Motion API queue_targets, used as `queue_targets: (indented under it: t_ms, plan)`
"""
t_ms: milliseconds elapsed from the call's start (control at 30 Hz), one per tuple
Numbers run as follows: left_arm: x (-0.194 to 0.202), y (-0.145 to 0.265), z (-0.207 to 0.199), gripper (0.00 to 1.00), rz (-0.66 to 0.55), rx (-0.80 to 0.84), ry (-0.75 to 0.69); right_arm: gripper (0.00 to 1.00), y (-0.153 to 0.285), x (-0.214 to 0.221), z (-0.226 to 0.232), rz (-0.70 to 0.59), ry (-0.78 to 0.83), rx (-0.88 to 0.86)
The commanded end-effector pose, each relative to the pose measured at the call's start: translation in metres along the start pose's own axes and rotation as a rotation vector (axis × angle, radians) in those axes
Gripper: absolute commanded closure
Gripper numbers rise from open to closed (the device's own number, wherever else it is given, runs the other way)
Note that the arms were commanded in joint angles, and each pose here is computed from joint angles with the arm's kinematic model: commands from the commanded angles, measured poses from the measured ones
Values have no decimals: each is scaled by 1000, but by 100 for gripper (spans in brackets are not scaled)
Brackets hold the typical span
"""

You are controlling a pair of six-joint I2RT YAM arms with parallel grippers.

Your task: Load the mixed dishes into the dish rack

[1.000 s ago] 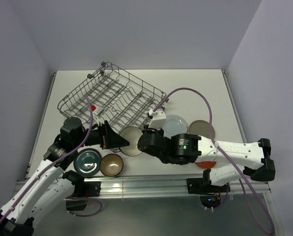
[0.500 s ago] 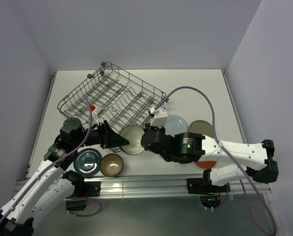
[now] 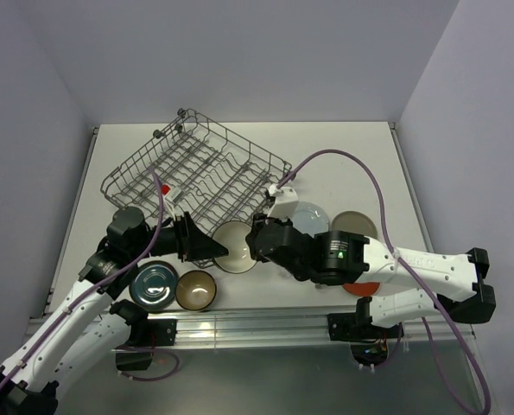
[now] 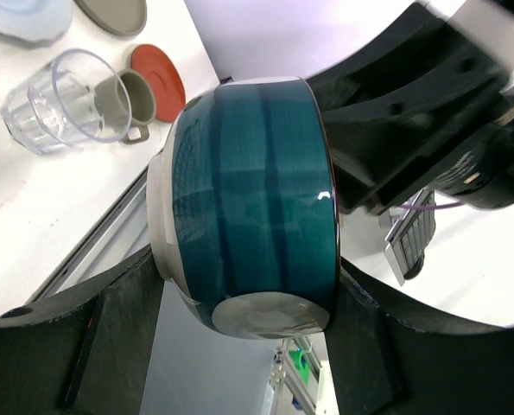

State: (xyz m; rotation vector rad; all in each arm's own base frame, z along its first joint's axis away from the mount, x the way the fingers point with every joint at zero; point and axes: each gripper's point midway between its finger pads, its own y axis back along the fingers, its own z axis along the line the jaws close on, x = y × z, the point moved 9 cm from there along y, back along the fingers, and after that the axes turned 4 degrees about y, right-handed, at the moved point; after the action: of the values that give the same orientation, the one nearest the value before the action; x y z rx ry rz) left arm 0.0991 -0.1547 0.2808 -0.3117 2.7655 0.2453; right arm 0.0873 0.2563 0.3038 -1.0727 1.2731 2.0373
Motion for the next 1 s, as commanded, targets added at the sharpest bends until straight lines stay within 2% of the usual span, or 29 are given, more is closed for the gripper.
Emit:
queue_targets:
  t_ms: [0, 133, 167, 233, 267, 433, 667, 700, 733, 767, 800, 900, 967]
  plan:
    - [-4, 3, -23, 100, 12, 100, -80, 62, 9, -20, 1, -82, -85, -71]
    - [-5, 1, -21, 100, 15, 94, -80, 45, 12, -22, -5, -82, -86, -89]
    - [-6, 1, -21, 100, 14, 92, -80, 28, 12, -22, -6, -83, -85, -90]
    - [-6, -1, -19, 100, 13, 84, -75, 12, 13, -23, -9, -83, -82, -87]
    - [-7, -1, -19, 100, 12, 86, -78, 1, 16, -23, -11, -82, -84, -88]
    - [-11, -1, -26, 100, 25, 114, -92, 0, 27, -19, -19, -69, -94, -219]
    - [-26, 5, -41, 100, 7, 141, -117, 0, 51, -24, -46, -118, -163, -474]
    - [-30, 5, -44, 100, -14, 131, -128, 0, 52, -26, -51, -132, -177, -464]
    - [-34, 4, -43, 100, -32, 92, -126, 0, 53, -26, -54, -140, -186, -457]
    - [-40, 3, -40, 100, -55, 34, -193, 0, 57, -26, -58, -139, -197, -442]
    - [-49, 3, -40, 100, -95, -96, -151, 0, 57, -26, -61, -147, -202, -411]
    - [-73, 6, -35, 100, -202, -359, -197, 0, 58, -24, -66, -137, -199, -382]
    - [-85, 8, -32, 100, -244, -471, -228, 0, 58, -22, -68, -130, -196, -367]
